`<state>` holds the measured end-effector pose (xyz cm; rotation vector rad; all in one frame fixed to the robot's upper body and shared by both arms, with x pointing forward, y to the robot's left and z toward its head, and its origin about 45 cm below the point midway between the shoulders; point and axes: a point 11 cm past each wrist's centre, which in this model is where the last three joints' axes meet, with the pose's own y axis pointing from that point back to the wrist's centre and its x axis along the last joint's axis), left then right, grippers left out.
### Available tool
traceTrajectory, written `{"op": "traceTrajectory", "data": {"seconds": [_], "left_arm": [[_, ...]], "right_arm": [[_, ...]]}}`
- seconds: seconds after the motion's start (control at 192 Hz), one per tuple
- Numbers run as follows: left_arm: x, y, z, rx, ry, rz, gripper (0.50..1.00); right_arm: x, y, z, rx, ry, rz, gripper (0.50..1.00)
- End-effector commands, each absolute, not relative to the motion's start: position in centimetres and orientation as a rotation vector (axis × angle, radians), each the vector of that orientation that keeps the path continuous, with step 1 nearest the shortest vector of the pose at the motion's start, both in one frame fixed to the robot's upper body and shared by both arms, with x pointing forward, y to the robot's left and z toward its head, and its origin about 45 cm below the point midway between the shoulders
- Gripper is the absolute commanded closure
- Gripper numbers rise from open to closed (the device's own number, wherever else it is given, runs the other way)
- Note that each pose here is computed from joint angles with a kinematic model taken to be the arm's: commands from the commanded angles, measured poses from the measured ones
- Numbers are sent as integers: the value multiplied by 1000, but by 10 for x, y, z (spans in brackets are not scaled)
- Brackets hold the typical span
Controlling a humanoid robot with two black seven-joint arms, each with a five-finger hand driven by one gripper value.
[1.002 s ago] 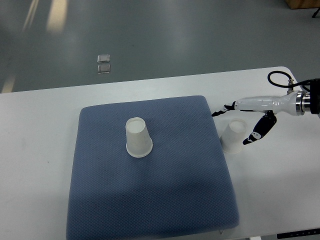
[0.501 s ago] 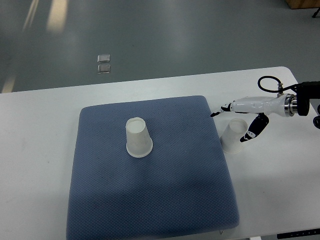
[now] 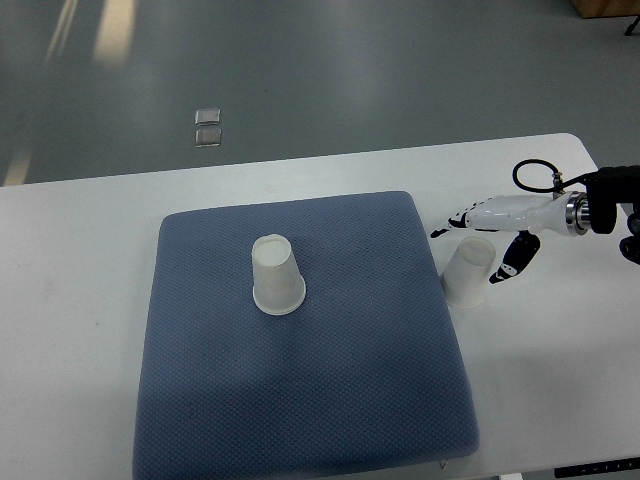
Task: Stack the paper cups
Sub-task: 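Close the right hand fingers around the white paper cup, then lift the cup and carry it over the upside-down cup on the pad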
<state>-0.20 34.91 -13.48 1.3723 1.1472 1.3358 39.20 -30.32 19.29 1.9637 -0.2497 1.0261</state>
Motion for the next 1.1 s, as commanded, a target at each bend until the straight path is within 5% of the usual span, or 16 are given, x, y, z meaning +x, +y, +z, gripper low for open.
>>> {"op": "traceTrajectory", "data": {"seconds": [0.0,0.219,0.459,0.72,1.096], "left_arm": [[-2,349,-135,1372,1147,1336,500],[-2,349,-135,1372,1147,1336,500],[-2,349,-135,1372,1147,1336,500],[-2,349,-135,1372,1147,1336,500],[-2,349,-135,1372,1147,1336,500]], "right_arm": [[393,-303,190,1961,-247,1023,599],[390,-304,186,1958,-227,1006,638],[389,-305,185,1958,-218,1000,762],[390,-306,186,1955,-223,1001,999],[447,-260,317,1996,-358,1216,1000]]}}
